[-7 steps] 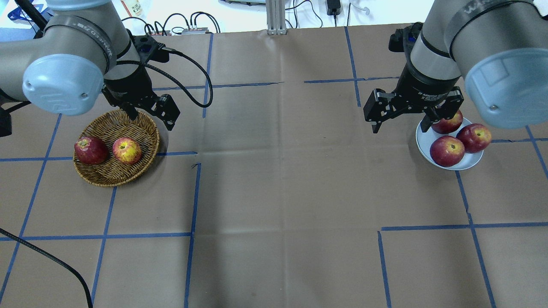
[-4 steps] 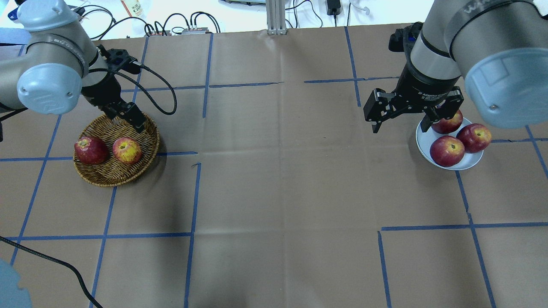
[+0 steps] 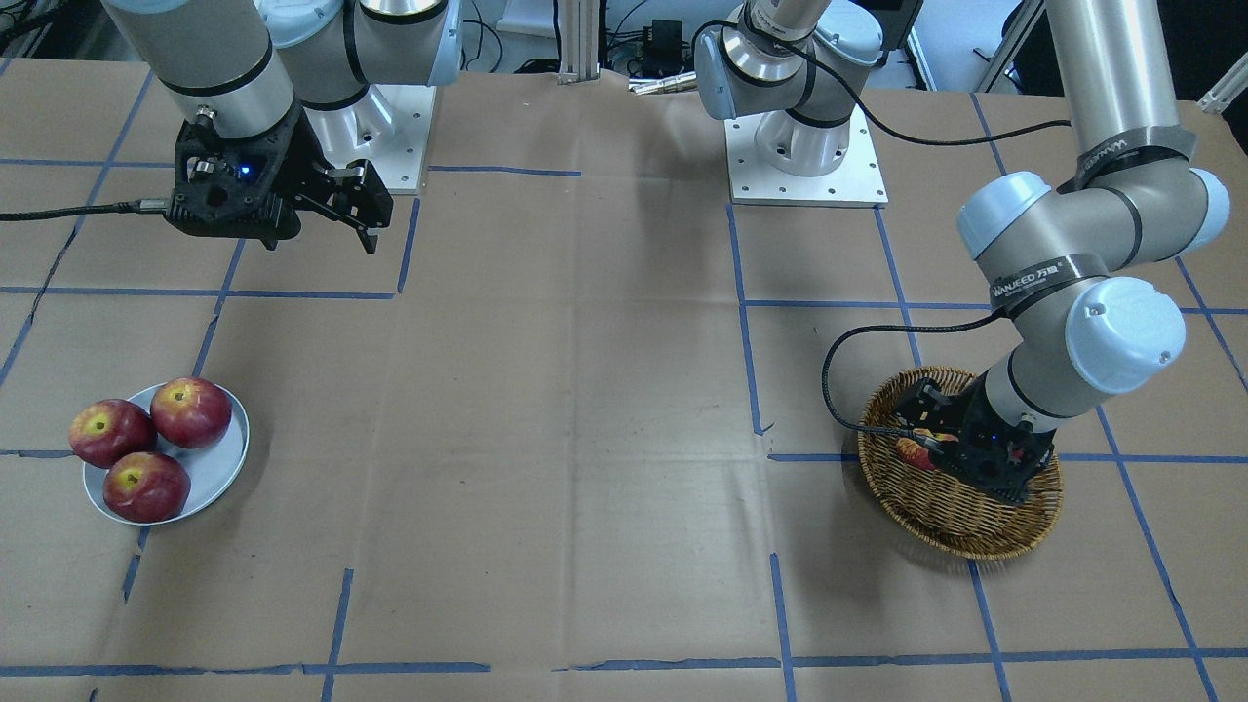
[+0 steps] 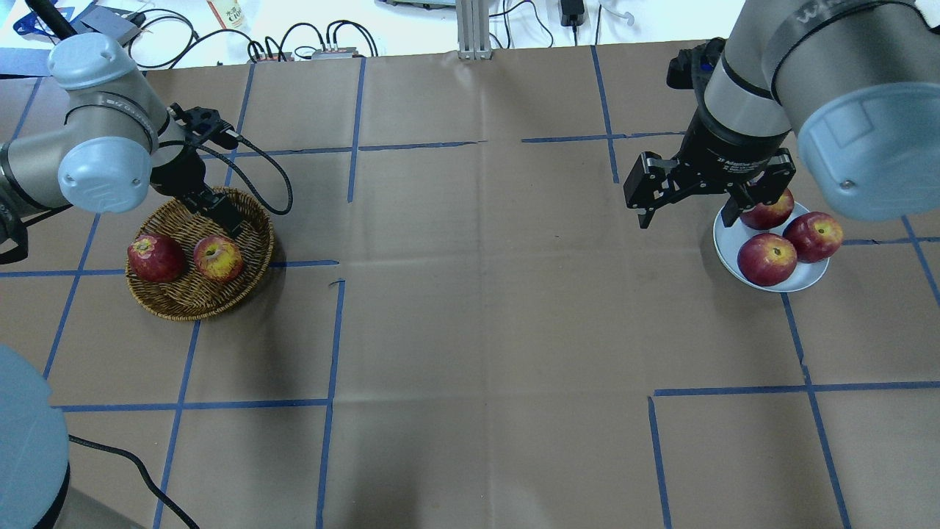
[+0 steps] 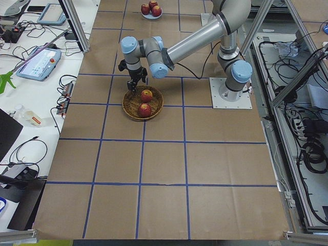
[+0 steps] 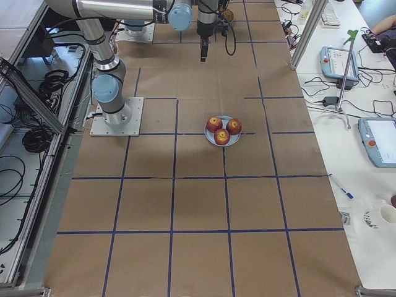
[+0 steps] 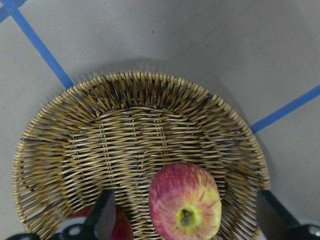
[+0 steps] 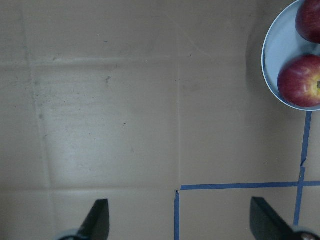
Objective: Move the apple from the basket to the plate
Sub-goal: 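Lower the left gripper onto the red-yellow apple in the basket, then close the left gripper around the red-yellow apple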
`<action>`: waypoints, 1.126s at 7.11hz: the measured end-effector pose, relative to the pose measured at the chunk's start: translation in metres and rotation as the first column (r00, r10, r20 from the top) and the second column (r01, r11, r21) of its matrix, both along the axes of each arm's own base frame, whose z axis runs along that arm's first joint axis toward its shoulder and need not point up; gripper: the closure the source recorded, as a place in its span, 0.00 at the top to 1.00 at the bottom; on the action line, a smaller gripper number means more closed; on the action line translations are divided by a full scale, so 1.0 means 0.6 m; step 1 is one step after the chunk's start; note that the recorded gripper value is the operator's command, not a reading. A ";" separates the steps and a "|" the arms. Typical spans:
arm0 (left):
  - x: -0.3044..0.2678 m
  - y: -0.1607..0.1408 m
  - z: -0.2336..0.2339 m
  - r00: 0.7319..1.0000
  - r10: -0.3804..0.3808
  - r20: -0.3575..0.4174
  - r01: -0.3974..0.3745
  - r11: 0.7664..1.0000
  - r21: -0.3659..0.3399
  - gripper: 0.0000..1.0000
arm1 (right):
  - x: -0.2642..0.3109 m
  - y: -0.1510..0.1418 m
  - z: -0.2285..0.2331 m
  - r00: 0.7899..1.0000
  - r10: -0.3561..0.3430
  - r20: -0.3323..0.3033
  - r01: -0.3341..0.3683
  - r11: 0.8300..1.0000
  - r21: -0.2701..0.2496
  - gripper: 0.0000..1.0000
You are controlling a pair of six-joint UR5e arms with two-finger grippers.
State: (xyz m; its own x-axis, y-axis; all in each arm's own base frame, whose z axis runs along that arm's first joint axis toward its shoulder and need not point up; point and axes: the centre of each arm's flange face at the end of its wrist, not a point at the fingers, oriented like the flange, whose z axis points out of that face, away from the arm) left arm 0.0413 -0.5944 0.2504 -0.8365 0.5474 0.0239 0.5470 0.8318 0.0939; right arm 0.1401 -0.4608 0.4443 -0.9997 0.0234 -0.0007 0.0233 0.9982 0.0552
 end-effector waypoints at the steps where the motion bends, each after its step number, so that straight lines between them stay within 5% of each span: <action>1: 0.006 0.013 -0.020 1.000 0.008 -0.003 -0.008 1.000 0.014 0.99 | 0.000 0.000 0.000 1.000 0.000 0.000 0.000 1.000 0.000 1.00; 8: 0.033 0.053 -0.083 0.999 0.050 -0.019 -0.048 0.996 0.076 0.96 | 0.000 0.000 0.000 1.000 -0.001 0.000 0.001 1.000 -0.001 1.00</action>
